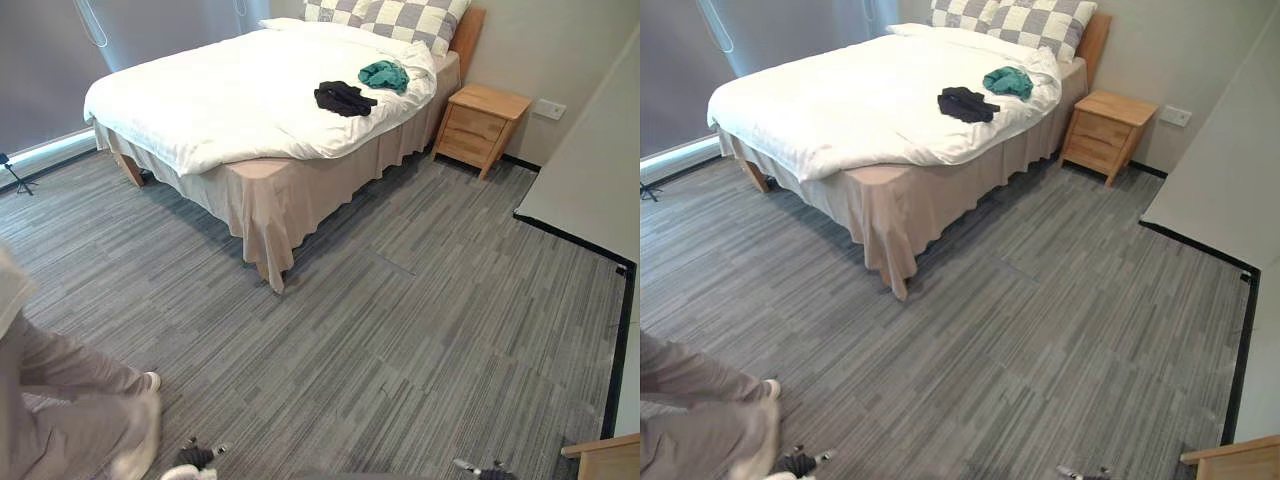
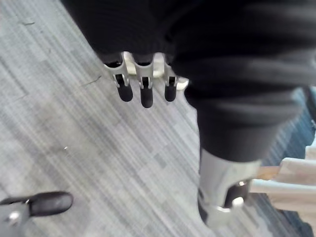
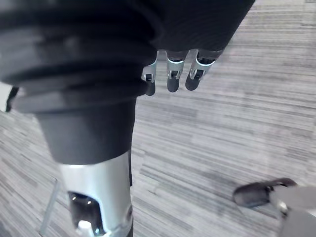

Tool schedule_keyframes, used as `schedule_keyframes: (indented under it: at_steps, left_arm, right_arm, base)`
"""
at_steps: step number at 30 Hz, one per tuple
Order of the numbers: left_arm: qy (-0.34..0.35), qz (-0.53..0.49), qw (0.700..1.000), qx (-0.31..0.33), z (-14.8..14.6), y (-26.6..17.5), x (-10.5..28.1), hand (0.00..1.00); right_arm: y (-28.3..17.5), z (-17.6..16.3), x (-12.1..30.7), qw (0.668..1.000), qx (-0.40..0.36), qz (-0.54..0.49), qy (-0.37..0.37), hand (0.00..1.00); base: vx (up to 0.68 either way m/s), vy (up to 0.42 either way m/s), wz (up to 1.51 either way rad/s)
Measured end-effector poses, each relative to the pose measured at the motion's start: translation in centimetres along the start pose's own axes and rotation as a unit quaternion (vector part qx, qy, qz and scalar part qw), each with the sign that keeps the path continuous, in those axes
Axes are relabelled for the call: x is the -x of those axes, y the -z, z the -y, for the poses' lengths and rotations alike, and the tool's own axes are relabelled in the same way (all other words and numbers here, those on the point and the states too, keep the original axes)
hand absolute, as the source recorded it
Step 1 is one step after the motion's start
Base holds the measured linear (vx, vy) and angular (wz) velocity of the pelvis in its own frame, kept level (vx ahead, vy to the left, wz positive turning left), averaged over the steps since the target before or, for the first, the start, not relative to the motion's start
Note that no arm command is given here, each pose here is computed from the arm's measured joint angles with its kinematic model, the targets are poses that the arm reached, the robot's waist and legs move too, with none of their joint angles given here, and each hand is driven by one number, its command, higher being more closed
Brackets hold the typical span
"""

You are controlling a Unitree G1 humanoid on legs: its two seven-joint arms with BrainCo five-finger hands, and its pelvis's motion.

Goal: Tidy the bed and pick cloth on bed and put in laundry

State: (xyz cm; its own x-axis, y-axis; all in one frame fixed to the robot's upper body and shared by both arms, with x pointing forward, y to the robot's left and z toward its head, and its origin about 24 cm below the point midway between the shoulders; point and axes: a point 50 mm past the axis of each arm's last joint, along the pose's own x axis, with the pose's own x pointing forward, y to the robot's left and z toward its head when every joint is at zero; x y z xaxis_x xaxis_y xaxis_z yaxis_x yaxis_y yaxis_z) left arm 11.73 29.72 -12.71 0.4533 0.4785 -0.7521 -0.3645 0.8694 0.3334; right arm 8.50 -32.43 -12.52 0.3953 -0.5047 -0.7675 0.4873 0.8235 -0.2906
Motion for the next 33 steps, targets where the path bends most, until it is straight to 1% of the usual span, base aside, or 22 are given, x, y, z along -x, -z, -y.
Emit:
schedule_keyframes:
  at_steps: [5, 12, 17, 30, 33]
  left_arm:
    - [-0.003, 0.006, 1.0, 0.001, -0.3, -0.5, -0.1, 0.0]
    - [-0.002, 0.0, 1.0, 0.017, -0.6, -0.3, -0.1, 0.0]
    - [0.006, -0.001, 1.0, 0.018, -0.3, -0.1, -0.1, 0.0]
    - [0.014, -0.024, 0.999, 0.02, 0.3, 2.1, 0.6, 0.0]
    - [0.029, -0.024, 0.999, 0.01, 1.1, 2.2, 0.7, 0.0]
  right_arm:
    - [-1.2, -0.3, -0.2, 1.0, -0.001, 0.027, -0.015, 0.0]
    - [-1.8, 0.1, -0.3, 0.999, 0.004, 0.035, -0.02, 0.0]
    - [-1.9, 0.1, -0.3, 0.999, 0.006, 0.037, -0.022, 0.0]
    - [-1.7, 0.0, -0.3, 0.999, 0.013, 0.034, -0.024, 0.0]
    - [-2.0, -0.5, -0.3, 0.999, 0.019, 0.039, -0.032, 0.0]
  base:
    - [0.0, -0.005, -0.01]
    - [-0.01, -0.015, 0.01]
    - [-0.04, -0.034, 0.03]
    - [-0.05, -0.029, -0.02]
    - [-0.07, -0.018, -0.15]
